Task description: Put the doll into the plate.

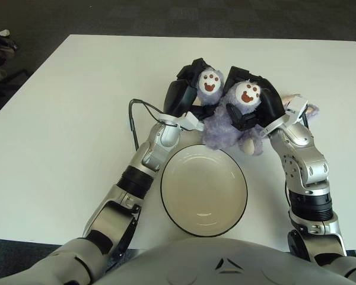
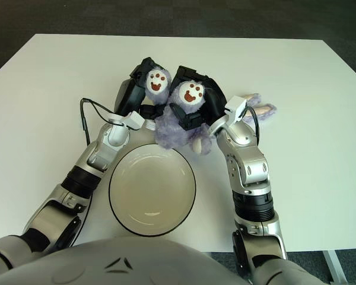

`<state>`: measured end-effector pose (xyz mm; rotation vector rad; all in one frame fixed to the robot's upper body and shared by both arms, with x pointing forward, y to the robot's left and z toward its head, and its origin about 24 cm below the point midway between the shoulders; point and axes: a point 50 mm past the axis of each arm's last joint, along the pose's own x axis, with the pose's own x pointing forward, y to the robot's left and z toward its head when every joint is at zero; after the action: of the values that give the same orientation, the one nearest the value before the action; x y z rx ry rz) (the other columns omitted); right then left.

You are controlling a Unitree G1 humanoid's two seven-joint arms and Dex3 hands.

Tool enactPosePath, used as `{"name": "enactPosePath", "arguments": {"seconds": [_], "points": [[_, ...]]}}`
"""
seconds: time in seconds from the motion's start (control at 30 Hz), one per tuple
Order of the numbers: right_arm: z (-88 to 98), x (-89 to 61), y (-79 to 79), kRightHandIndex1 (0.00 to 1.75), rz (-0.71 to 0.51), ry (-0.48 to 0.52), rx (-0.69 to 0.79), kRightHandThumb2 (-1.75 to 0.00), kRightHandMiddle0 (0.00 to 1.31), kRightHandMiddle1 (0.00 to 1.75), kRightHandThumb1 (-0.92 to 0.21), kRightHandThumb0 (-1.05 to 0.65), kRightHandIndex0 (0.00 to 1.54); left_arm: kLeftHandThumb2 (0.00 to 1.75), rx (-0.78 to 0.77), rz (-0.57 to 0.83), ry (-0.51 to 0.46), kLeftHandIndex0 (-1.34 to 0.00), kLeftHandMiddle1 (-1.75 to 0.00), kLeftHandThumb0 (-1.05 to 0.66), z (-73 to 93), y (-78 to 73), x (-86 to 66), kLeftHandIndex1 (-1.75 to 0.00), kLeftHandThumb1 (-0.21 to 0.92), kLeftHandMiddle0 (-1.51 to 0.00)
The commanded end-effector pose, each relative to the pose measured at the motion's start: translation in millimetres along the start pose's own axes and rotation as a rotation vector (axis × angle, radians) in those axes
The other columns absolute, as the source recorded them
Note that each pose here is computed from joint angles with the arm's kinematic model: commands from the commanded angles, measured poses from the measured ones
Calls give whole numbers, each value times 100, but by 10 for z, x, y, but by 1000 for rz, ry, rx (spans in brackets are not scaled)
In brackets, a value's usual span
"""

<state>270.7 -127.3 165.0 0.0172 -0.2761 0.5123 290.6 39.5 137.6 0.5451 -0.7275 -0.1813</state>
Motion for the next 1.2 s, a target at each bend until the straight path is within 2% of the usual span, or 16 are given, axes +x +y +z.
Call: {"name": "enactPosePath", "arguments": {"seconds": [0.0, 0.17, 0.33, 0.53, 0.7, 0.83, 0.87, 0.93, 0.97, 1.03, 1.17], "points": [[13, -1, 16, 126, 6, -18, 7, -101, 69, 152, -39, -1, 66, 91, -9, 6, -26, -26, -165, 0, 40, -1, 43, -173, 63, -38], [-15, -14, 14, 126, 3, 21, 1, -99, 70, 152, -40, -1, 64, 99, -22, 3, -15, -28, -167, 0, 39, -1, 39, -174, 57, -41], [-10, -12, 22, 126, -3, 43, 31, -104, 69, 153, -36, -1, 69, 122, -25, 29, -12, -33, -172, -1, 47, 6, 32, -173, 40, -56], [18, -21, -21, 148, -36, 42, -17, -126, 65, 148, -21, -1, 80, 136, 18, 63, 16, -45, -174, -1, 51, 13, 28, -166, 26, -68], [39, -39, -75, 152, -64, 26, -33, -124, 57, 149, -26, -1, 79, 137, 37, 79, 56, -54, -173, -1, 56, 18, 29, -155, 22, -72], [113, -201, -244, 152, -104, -8, 30, -119, 51, 152, -31, -1, 76, 140, 32, 88, 79, -62, -173, -2, 71, 34, 32, -148, 18, -75], [127, -224, -272, 155, -104, -11, 42, -115, 51, 155, -35, -1, 68, 142, 33, 88, 80, -66, -173, -2, 75, 38, 33, -145, 15, -76], [141, -245, -319, 157, -101, -14, 63, -113, 51, 157, -38, 0, 60, 143, 35, 90, 81, -70, -174, -2, 83, 41, 32, -141, 12, -77], [142, -246, -337, 158, -100, -14, 73, -111, 49, 158, -40, 0, 57, 144, 36, 91, 82, -71, -171, -1, 86, 42, 31, -145, 12, -76], [125, -259, -472, 162, -106, -5, 85, -106, 44, 162, -47, 0, 49, 145, 36, 94, 82, -71, -166, -1, 91, 47, 30, -154, 11, -74], [77, -299, -848, 166, -157, 18, 122, -102, 40, 165, -52, 0, 43, 146, 39, 107, 74, -72, -163, -1, 102, 59, 27, -158, 10, -73]]}}
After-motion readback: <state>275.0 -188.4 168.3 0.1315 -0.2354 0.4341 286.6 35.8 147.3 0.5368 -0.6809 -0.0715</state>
